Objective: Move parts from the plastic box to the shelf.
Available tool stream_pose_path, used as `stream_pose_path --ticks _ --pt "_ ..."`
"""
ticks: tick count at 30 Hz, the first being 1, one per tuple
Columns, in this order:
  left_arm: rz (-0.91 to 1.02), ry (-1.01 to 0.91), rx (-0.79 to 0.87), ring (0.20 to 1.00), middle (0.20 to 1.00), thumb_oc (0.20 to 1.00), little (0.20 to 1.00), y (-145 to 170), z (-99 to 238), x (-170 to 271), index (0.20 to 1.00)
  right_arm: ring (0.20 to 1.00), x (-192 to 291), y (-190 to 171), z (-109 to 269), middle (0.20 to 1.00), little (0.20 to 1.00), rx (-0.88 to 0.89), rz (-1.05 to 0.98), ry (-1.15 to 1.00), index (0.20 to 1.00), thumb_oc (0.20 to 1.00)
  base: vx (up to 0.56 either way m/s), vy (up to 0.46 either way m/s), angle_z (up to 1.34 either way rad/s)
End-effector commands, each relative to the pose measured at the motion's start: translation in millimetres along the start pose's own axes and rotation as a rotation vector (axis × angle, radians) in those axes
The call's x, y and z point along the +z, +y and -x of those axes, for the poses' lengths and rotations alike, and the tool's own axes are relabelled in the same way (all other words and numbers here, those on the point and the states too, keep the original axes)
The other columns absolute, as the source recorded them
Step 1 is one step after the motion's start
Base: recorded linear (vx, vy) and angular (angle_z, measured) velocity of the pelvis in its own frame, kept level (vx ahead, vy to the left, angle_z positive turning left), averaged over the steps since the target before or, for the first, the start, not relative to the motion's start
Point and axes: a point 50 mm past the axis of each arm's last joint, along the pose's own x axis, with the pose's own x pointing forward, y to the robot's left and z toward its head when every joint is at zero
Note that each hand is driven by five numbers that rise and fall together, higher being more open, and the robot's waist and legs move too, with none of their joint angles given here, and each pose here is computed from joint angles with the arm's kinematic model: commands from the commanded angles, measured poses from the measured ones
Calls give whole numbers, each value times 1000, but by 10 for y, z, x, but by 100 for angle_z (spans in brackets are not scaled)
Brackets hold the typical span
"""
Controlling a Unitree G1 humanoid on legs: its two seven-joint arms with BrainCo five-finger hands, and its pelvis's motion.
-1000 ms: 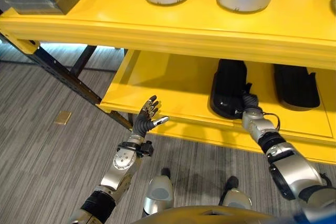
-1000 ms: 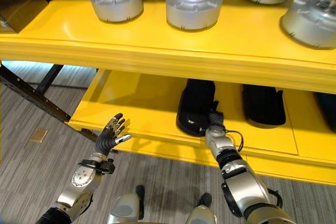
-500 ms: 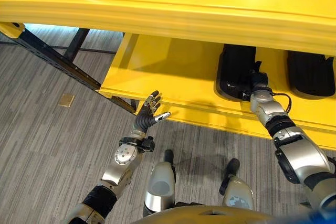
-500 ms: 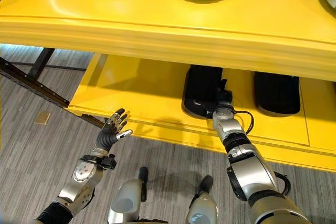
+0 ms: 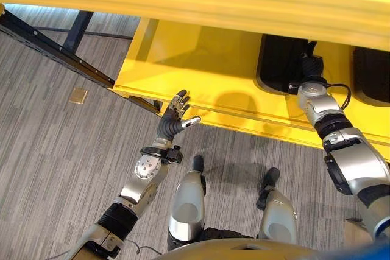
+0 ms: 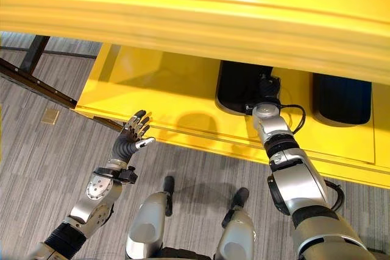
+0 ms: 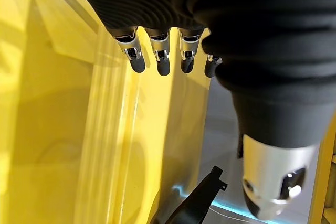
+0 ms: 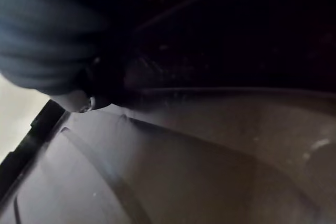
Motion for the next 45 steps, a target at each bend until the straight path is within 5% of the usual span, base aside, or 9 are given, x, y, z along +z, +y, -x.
stream_pose_path --ticks 1,45 --pt "15 -91 -70 1000 1000 1000 1000 -145 -3 218 1000 200 -12 17 -18 200 200 -9 30 29 200 200 0 0 0" --pt "34 -35 -63 1000 1000 1000 1000 -272 -44 172 1000 200 713 -344 -171 200 200 -211 165 -118 200 200 7 0 0"
